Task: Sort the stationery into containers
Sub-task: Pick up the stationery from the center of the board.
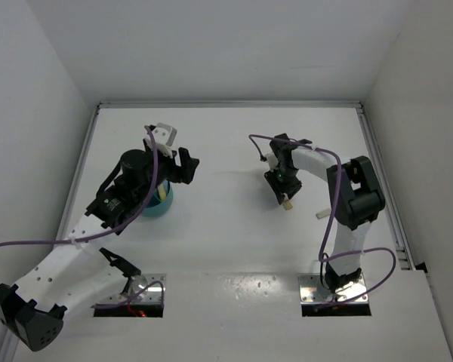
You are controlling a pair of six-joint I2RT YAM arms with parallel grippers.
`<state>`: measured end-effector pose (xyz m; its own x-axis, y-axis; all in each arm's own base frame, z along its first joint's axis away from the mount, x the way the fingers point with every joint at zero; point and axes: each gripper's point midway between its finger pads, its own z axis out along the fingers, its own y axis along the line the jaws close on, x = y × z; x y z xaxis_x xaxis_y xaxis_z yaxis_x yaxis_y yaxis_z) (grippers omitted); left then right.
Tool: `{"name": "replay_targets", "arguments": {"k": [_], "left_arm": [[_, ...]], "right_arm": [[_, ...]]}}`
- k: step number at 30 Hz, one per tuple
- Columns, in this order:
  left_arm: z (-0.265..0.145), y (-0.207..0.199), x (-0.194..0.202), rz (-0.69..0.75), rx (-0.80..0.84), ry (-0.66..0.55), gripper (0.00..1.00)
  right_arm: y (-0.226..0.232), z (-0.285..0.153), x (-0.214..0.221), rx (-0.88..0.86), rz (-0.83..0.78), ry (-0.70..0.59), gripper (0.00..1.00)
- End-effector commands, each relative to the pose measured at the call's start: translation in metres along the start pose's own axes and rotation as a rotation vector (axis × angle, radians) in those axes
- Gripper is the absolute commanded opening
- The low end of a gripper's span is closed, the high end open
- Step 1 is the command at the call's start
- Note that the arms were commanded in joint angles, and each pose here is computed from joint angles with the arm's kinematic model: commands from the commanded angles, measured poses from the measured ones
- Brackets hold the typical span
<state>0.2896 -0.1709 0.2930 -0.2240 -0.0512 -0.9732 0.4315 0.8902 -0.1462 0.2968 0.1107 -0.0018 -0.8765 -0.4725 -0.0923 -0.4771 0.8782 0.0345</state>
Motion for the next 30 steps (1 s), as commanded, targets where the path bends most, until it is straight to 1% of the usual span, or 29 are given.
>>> {"name": "replay_targets", "arguments": {"k": [1,3,6,14,15,17,20,21,22,23,25,26,27,29,30], "left_arm": [[-0.005,-0.001,-0.017,0.005,0.003,-0.062,0.76],[-0.006,-0.001,-0.017,0.005,0.003,-0.062,0.76],[-0.006,-0.001,-0.017,0.014,0.003,-0.062,0.76],[-0.008,-0.001,-0.019,0.013,0.004,-0.071,0.76],[-0.008,-0.001,-0.019,0.013,0.004,-0.071,0.76],[-0.008,-0.001,-0.019,0.013,0.004,-0.071,0.76],[-0.01,0.0,-0.022,0.012,-0.003,-0.082,0.76],[-0.01,0.0,-0.022,0.012,-0.003,-0.082,0.76],[-0.01,0.002,-0.022,0.012,-0.012,-0.083,0.76],[-0.013,0.004,-0.026,0.01,-0.026,-0.096,0.76],[-0.014,0.01,-0.027,0.008,-0.059,-0.112,0.76],[-0.017,0.015,-0.027,-0.003,-0.082,-0.12,0.75],[-0.025,0.024,-0.037,-0.023,-0.137,-0.164,0.75],[-0.033,0.035,-0.042,-0.047,-0.196,-0.215,0.73],[-0.037,0.048,-0.039,-0.055,-0.263,-0.231,0.73]], "right_arm": [[-0.008,-0.003,-0.006,0.048,0.023,-0.024,0.43],[-0.011,-0.006,-0.009,0.064,0.023,-0.04,0.43],[-0.016,-0.005,-0.005,0.093,0.024,-0.026,0.43],[-0.013,0.004,0.008,0.078,0.024,0.014,0.43],[-0.013,0.007,0.01,0.067,0.043,0.022,0.43],[-0.011,0.007,0.01,0.058,0.043,0.02,0.4],[-0.007,0.01,0.011,0.031,0.043,0.028,0.25],[-0.007,0.008,0.009,0.031,0.043,0.028,0.18],[-0.003,0.008,0.009,0.01,0.044,0.025,0.06],[0.004,0.006,0.005,-0.034,0.032,0.016,0.01],[0.016,-0.006,-0.01,-0.08,-0.027,-0.023,0.0],[0.031,-0.015,-0.02,-0.136,-0.079,-0.06,0.0],[0.039,-0.03,-0.044,-0.168,-0.158,-0.128,0.0],[0.066,-0.058,-0.072,-0.255,-0.253,-0.225,0.0],[0.085,-0.079,-0.104,-0.264,-0.352,-0.307,0.0]]}}
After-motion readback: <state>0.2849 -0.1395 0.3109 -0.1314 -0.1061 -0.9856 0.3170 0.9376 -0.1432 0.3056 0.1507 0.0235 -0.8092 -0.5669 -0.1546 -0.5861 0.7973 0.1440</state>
